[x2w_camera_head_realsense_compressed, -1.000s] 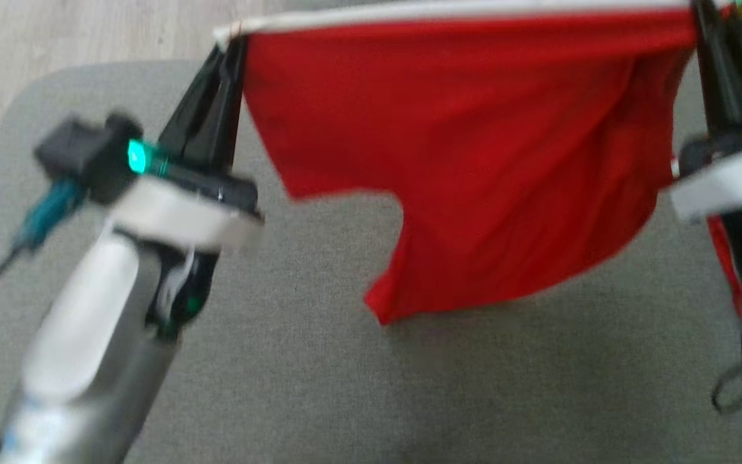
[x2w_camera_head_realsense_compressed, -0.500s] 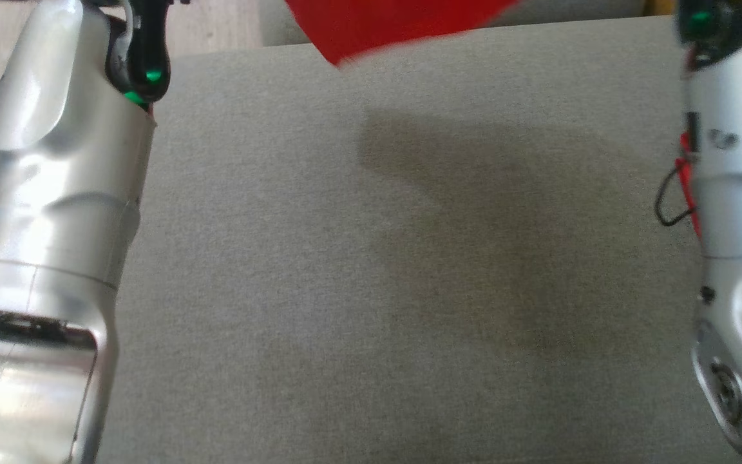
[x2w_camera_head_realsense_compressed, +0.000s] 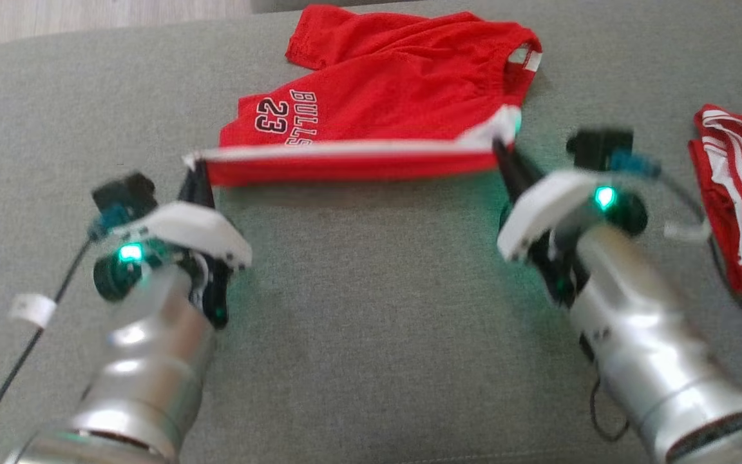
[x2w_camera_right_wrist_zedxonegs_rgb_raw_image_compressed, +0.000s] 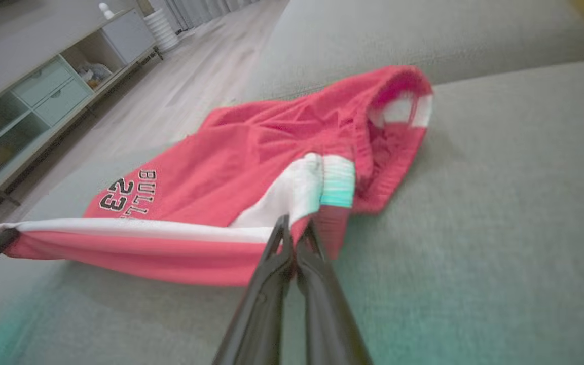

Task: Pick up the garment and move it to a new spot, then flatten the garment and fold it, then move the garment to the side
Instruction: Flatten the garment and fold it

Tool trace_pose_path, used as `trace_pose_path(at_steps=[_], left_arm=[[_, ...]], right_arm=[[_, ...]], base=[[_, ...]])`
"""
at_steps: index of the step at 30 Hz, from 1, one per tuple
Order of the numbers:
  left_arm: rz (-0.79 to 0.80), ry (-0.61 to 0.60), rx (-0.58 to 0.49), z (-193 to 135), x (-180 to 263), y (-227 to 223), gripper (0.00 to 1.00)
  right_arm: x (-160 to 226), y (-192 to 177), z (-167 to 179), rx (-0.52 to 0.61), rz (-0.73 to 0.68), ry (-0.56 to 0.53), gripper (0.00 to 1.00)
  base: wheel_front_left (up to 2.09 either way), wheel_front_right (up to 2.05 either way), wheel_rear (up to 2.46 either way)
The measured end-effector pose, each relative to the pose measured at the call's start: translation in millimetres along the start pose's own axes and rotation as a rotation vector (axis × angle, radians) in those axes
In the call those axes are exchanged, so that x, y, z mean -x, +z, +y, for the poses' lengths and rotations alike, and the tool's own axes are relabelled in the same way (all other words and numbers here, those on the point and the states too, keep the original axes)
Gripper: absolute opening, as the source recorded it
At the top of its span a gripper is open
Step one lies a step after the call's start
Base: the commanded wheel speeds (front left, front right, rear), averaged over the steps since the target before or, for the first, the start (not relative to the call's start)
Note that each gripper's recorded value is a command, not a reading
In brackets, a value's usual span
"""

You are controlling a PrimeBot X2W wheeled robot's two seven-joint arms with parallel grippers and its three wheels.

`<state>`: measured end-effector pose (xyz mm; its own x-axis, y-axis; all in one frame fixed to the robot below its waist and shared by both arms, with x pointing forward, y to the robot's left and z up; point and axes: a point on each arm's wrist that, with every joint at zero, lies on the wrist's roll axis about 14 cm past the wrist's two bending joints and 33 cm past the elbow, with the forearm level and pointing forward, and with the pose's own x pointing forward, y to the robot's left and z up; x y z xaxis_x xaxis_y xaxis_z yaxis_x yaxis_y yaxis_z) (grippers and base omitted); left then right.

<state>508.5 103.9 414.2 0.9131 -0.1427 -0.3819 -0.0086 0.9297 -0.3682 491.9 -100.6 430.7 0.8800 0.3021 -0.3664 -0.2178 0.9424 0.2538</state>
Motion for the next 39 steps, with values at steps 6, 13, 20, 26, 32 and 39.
trace_pose_path(at_steps=[6,13,20,26,32,39], left_arm=[[-0.045,-0.029,0.041,-4.2,8.6,-4.8,0.00],[-0.143,-0.041,-0.005,9.6,54.3,-12.4,0.00],[-0.179,-0.020,-0.027,21.0,115.0,-27.1,0.00],[-0.113,0.008,-0.018,18.6,162.0,-26.9,0.00],[-0.078,-0.015,-0.058,10.0,171.0,-9.6,0.00],[-0.015,-0.089,-0.082,-0.9,137.6,-6.6,0.00]], right_arm=[[15.1,-26.1,8.0,-0.052,-0.041,0.017,0.00],[56.7,-40.2,15.2,-0.108,-0.127,0.041,0.00],[121.2,-61.9,23.6,-0.161,-0.125,0.031,0.00],[182.7,-78.1,35.7,-0.183,0.000,-0.008,0.00],[203.3,-58.3,44.6,-0.175,0.019,-0.006,0.00],[183.4,-54.6,38.5,-0.174,0.050,0.000,0.00]], base=[[0.00,0.00,0.00],[0.00,0.00,0.00],[0.00,0.00,0.00],[0.00,0.00,0.00],[0.00,0.00,0.00],[0.00,0.00,0.00]])
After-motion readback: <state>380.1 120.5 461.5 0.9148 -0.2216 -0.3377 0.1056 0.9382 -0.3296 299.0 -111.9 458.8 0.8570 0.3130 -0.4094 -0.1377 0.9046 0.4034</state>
